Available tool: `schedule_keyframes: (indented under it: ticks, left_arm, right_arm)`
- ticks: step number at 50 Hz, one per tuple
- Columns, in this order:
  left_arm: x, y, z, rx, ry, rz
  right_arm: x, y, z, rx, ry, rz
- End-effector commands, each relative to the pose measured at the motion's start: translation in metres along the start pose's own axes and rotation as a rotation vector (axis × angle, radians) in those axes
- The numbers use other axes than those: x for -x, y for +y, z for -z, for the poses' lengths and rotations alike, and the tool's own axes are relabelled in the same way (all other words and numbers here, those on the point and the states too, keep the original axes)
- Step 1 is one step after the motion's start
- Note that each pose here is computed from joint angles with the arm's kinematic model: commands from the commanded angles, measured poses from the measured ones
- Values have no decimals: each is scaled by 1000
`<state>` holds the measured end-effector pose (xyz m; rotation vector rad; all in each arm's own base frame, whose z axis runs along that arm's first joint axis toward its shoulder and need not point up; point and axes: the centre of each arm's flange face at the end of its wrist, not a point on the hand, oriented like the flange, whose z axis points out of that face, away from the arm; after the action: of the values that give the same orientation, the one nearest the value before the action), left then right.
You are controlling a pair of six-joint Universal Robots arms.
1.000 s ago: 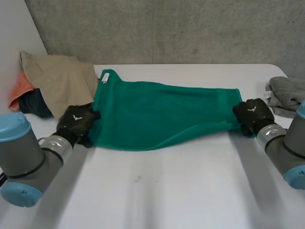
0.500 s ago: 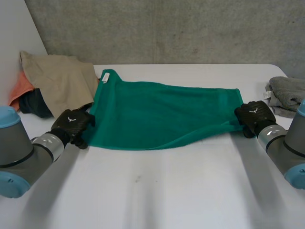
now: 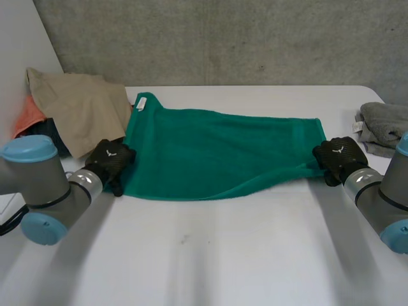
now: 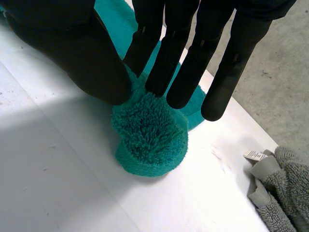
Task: Fold the laundry.
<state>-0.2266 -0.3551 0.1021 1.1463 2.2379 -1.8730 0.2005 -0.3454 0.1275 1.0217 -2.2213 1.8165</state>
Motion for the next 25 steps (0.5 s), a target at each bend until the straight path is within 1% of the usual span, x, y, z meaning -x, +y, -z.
schedule_keyframes:
  ticks: [1, 13, 25]
  left_arm:
    - [0, -2, -16, -5, -16, -15]
    - [9, -18, -25, -43, -46, -2]
    - [11, -18, -25, -40, -52, -2]
  right_arm:
    - [0, 0, 0, 3, -2, 2]
    - [0, 1, 1, 14, -6, -2]
    - [0, 1, 0, 12, -6, 0]
